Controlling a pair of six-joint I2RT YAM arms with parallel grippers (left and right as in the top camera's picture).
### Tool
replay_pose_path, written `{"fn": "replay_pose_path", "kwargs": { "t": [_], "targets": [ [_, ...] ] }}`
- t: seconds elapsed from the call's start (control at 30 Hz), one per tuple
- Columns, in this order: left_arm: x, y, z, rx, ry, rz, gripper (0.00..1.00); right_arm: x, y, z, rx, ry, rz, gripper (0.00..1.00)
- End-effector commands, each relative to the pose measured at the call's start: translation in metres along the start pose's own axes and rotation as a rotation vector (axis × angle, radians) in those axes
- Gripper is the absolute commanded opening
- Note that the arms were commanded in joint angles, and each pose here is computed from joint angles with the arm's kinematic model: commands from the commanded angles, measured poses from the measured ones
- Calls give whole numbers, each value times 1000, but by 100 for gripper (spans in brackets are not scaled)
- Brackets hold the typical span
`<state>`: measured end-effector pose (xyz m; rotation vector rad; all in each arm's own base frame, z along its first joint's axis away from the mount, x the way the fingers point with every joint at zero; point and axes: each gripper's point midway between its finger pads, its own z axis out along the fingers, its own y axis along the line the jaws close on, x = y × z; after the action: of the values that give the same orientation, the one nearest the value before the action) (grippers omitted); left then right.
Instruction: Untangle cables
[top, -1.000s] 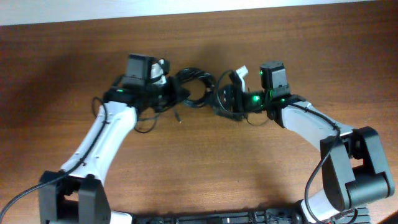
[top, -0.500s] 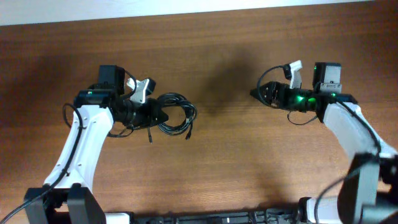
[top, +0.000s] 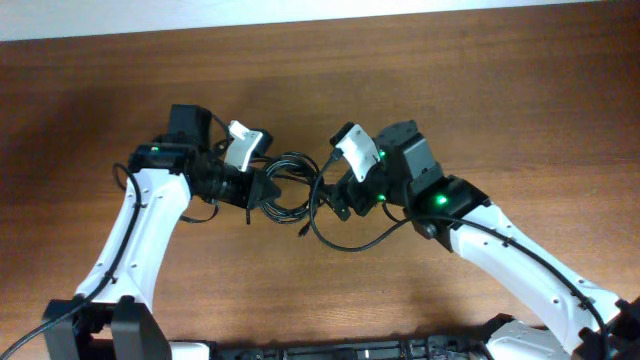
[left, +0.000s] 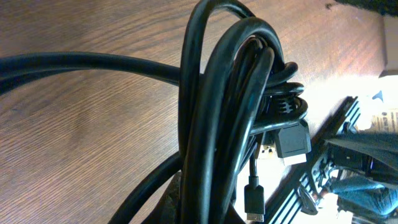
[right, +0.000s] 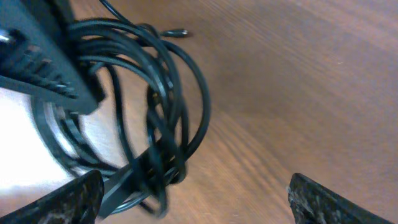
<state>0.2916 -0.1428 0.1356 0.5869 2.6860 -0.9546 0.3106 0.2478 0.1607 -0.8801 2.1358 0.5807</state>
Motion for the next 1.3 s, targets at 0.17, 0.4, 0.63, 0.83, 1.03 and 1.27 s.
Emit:
{"fn": "replay_pose_path", "kwargs": {
  "t": [0.17, 0.4, 0.63, 0.83, 1.03, 1.27],
  "targets": [
    [-1, -30, 6, 58, 9, 91, 0, 2, 11, 9, -48, 16, -70, 77],
    [-2, -42, 14, 73, 17, 121, 0, 24, 19, 18, -110, 98, -38, 32],
    [-17, 16, 1, -177, -67, -253, 0, 1, -2, -10, -34, 33, 169, 4],
    [-15, 31, -7, -217, -83, -334, 0, 15, -118, -97, 438, -72, 588, 4],
    [-19, 31, -7, -214, -96, -324, 0, 46, -104, -83, 280, 52, 740, 42],
    [-22, 23, -6, -164, -102, -313, 0, 22, -49, -43, 35, 69, 347, 70]
  ]
}}
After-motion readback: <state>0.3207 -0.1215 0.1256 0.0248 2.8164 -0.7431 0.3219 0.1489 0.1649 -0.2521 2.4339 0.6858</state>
